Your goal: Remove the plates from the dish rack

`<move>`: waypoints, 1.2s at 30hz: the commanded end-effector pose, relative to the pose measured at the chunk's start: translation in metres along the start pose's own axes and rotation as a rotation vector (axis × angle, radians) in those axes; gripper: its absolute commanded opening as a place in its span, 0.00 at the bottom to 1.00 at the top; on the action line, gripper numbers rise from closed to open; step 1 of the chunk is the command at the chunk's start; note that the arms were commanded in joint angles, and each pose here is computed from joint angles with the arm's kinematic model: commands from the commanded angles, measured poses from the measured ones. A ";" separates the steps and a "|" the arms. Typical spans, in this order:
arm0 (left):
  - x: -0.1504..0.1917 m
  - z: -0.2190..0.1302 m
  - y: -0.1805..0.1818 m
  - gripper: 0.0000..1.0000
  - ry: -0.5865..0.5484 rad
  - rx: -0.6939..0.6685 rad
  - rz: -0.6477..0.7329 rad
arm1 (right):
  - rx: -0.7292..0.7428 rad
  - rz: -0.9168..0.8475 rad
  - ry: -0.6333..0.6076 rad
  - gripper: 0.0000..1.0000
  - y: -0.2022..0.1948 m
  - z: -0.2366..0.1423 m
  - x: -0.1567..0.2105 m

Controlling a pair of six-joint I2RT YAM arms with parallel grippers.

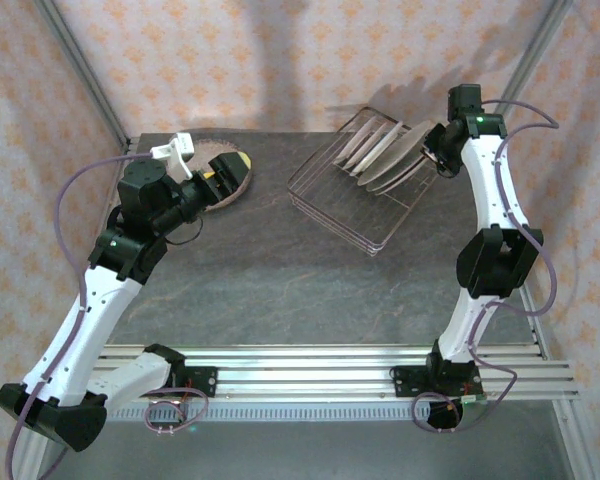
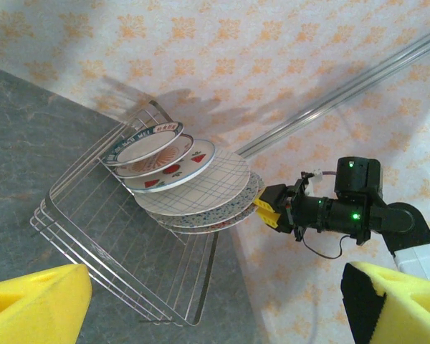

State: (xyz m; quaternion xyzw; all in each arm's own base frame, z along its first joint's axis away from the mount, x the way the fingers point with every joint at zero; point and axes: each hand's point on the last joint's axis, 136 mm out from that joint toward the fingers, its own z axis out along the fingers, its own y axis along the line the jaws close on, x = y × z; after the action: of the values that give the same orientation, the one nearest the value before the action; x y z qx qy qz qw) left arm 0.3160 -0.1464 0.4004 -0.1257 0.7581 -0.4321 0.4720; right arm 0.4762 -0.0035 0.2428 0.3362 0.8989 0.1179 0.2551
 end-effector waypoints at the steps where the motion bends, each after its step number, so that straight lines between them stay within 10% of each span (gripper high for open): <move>1: -0.007 -0.003 -0.018 0.90 -0.016 0.055 0.015 | -0.017 -0.005 -0.001 0.32 0.004 0.003 -0.004; 36: -0.008 0.002 -0.019 0.90 -0.017 0.062 0.005 | -0.003 0.005 -0.050 0.23 -0.003 -0.003 -0.008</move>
State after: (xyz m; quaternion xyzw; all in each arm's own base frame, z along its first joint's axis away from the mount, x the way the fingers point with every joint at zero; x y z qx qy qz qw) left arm 0.3215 -0.1481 0.3960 -0.1285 0.7611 -0.4310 0.4675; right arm 0.4790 -0.0039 0.2424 0.3347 0.8977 0.1215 0.2595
